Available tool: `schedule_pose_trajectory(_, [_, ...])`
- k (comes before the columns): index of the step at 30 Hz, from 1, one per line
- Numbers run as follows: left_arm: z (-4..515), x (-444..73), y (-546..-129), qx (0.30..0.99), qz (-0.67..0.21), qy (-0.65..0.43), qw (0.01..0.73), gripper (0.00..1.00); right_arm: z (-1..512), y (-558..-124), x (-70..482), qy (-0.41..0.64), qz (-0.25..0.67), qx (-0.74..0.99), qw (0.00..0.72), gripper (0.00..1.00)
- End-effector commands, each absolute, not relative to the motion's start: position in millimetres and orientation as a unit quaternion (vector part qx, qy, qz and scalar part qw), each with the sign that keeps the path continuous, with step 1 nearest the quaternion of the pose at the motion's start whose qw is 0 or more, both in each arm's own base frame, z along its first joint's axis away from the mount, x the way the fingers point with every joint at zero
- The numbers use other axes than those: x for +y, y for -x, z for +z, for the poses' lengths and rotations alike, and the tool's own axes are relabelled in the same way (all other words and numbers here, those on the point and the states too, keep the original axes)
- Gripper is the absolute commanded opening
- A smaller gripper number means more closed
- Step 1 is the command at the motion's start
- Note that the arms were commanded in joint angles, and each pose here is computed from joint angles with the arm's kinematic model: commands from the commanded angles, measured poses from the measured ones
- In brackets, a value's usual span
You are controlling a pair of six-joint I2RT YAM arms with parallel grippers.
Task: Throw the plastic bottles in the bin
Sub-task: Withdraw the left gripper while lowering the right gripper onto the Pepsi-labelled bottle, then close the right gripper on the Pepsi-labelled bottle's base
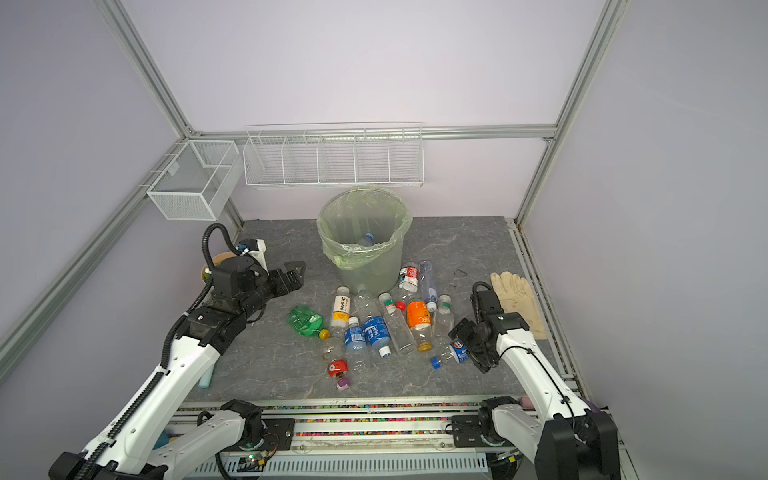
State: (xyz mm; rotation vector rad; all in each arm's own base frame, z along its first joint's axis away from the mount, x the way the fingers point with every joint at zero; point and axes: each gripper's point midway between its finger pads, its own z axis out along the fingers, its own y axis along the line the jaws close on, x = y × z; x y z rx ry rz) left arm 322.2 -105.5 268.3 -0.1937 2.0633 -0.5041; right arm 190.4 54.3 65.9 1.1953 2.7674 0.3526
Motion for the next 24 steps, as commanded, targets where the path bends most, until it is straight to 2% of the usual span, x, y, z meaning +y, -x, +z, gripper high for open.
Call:
schedule_pose_trajectory(1, [266.9,-105.4,-320.7,0.84,-0.238,0.1,0.477,0.99,59.7,-195.2,48.4,-0.424,0.105,0.897,0.061,0.91])
schedule_pose_trajectory(7, [257.4,-103.0,-320.2,0.844,-0.236,0.105,0.47,0.99,53.6,-202.9,46.7,-0.434,0.1,0.893,0.065,0.93])
schedule_pose_trajectory(17, [250.2,-101.1,-320.2,0.848,-0.232,0.109,0.464,0.99,31.5,-199.6,46.6,-0.438,0.079,0.895,0.032,0.99])
schedule_pose_trajectory(24, [246.9,-98.1,-318.6,0.849,-0.229,0.112,0.463,0.99,27.2,-195.0,43.1,-0.446,0.068,0.892,0.03,0.86])
